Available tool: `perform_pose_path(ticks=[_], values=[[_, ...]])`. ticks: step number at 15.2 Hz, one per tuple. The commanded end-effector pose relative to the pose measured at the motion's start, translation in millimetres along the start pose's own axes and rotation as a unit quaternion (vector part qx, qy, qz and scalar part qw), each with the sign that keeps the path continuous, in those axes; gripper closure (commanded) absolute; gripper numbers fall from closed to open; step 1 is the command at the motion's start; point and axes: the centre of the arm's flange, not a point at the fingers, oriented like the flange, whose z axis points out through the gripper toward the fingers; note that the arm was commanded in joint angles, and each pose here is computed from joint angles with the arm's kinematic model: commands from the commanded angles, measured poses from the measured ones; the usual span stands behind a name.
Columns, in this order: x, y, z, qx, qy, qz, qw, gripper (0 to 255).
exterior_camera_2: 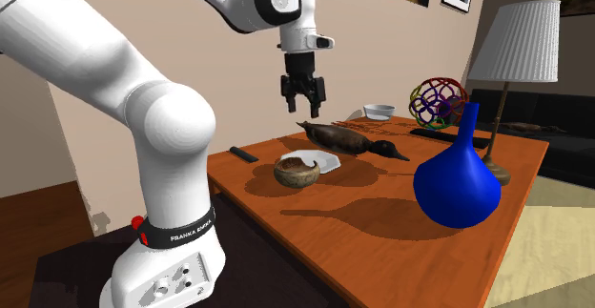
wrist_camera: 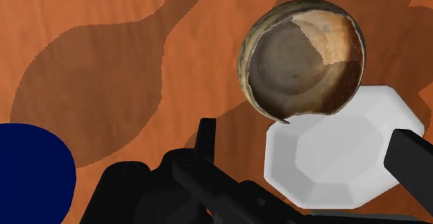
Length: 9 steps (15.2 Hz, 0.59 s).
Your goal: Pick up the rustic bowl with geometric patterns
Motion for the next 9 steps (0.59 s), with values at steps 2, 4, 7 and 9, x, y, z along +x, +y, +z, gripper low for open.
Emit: perform_pose_path(ticks=[2,4,7,9], values=[[-0.5,2.3,39.9,-0.004,0.004,0.0,1.0,0],[0.0,3.4,66.2,-0.007,0.006,0.0,1.0,0],[0.8,5.5,105.7,-0.011,0.008,-0.001,0.9999,0],[1.4,7.0,132.0,-0.014,0.01,-0.001,0.9999,0]])
